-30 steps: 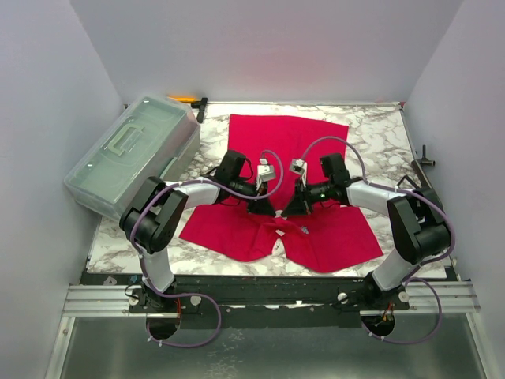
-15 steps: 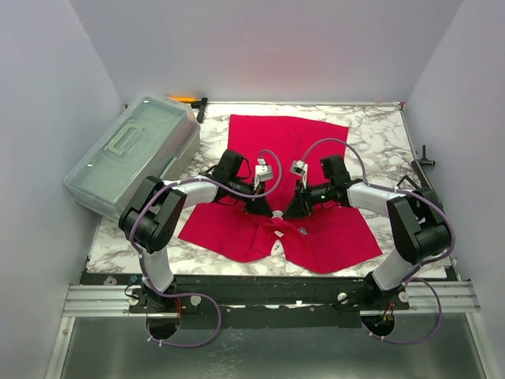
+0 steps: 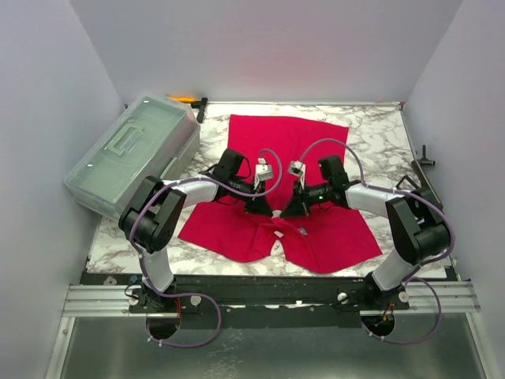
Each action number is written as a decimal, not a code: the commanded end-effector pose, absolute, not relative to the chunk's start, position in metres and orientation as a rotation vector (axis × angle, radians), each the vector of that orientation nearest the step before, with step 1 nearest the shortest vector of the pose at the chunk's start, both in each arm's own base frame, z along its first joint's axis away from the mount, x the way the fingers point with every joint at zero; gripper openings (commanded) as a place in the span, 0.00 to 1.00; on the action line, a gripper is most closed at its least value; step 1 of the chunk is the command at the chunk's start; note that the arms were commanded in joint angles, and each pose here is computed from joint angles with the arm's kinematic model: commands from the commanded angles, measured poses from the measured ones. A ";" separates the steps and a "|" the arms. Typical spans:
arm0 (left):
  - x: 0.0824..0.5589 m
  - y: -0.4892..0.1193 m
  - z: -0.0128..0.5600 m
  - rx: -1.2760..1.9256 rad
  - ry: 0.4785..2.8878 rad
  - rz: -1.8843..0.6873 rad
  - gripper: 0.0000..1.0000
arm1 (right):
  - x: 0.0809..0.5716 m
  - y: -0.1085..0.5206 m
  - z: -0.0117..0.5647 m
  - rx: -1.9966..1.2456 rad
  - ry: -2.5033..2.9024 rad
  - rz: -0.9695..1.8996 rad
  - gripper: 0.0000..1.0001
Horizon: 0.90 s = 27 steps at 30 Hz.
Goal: Remove the brooch from the garment
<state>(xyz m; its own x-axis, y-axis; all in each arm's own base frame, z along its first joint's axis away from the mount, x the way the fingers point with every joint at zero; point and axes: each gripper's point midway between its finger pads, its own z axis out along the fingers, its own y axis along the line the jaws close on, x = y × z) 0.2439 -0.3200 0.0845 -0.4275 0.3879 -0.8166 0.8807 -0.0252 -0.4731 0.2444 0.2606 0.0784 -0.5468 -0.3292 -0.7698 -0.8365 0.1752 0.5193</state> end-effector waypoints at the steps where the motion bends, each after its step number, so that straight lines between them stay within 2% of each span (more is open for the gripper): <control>1: 0.250 -0.321 0.101 1.336 1.760 -1.430 0.06 | 0.243 0.263 0.079 -1.065 1.953 1.364 0.01; 3: 0.264 -0.316 0.102 1.265 1.829 -1.374 0.31 | 0.244 0.265 0.085 -1.002 1.956 1.376 0.01; 7: 0.286 -0.302 0.108 1.049 1.956 -1.312 0.58 | 0.246 0.264 0.091 -0.865 1.989 1.372 0.01; 10: 0.283 -0.295 0.114 0.949 2.017 -1.302 0.86 | 0.243 0.262 0.091 -0.813 2.013 1.373 0.01; 12: 0.279 -0.293 0.116 0.862 2.058 -1.318 0.98 | 0.240 0.262 0.091 -0.787 2.013 1.382 0.01; 17: 0.275 -0.294 0.109 0.630 2.196 -1.382 0.98 | 0.240 0.267 0.094 -0.730 2.001 1.449 0.01; 21: 0.272 -0.297 0.103 0.610 2.211 -1.333 0.86 | 0.241 0.269 0.092 -0.712 2.011 1.480 0.01; 27: 0.259 -0.311 0.103 0.691 2.186 -1.334 0.74 | 0.238 0.269 0.091 -0.705 2.012 1.505 0.01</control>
